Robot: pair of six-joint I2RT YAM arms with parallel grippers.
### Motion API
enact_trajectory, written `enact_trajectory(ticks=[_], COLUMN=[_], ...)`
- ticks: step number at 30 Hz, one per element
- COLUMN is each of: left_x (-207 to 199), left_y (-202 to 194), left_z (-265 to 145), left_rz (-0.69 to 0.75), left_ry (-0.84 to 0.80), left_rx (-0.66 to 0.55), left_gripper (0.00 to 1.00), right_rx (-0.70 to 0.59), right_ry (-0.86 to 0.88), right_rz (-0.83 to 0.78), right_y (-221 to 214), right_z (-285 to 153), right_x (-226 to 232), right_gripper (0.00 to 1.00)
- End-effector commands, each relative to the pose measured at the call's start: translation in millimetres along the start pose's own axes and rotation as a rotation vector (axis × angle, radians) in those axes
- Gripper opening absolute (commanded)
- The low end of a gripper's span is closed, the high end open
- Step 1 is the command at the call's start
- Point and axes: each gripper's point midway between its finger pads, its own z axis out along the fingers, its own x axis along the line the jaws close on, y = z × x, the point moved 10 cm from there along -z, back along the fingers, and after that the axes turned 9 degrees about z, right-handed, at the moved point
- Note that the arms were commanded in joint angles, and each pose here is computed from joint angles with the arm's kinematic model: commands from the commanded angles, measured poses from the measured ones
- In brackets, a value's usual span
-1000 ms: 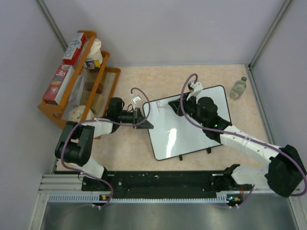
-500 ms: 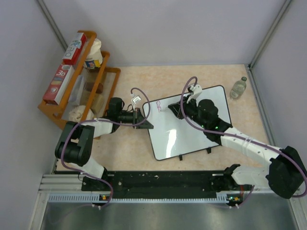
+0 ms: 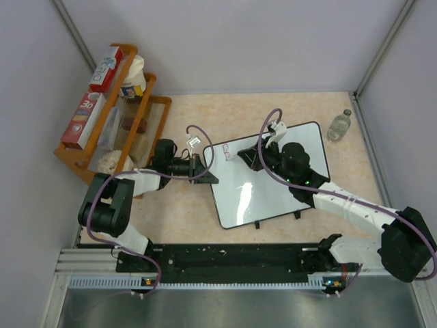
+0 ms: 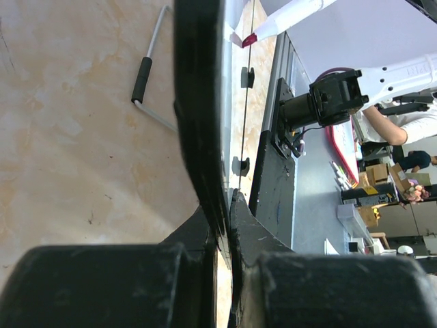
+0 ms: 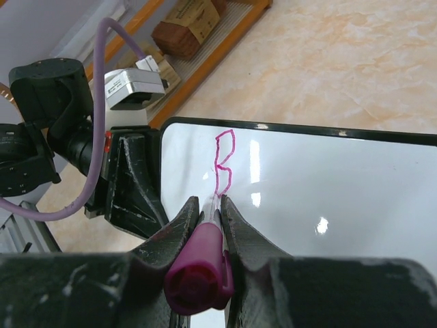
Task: Write a sentence on the whiteboard
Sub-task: Write with the whiteboard marker on the whiteboard.
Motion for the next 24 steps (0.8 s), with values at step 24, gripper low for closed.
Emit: enact_trajectory(ticks=[24], left_x=[11], left_y=[-14], left_z=[6], left_rz=[0.165], left_ry=[0.056], left_rx=[0.024], left_gripper=[0.00], right_rx=[-0.197], right_ry=[0.018], right_rz=[-0.002], right_y=[53], right_z=[-5], right_x=[9], right_gripper=[0.00])
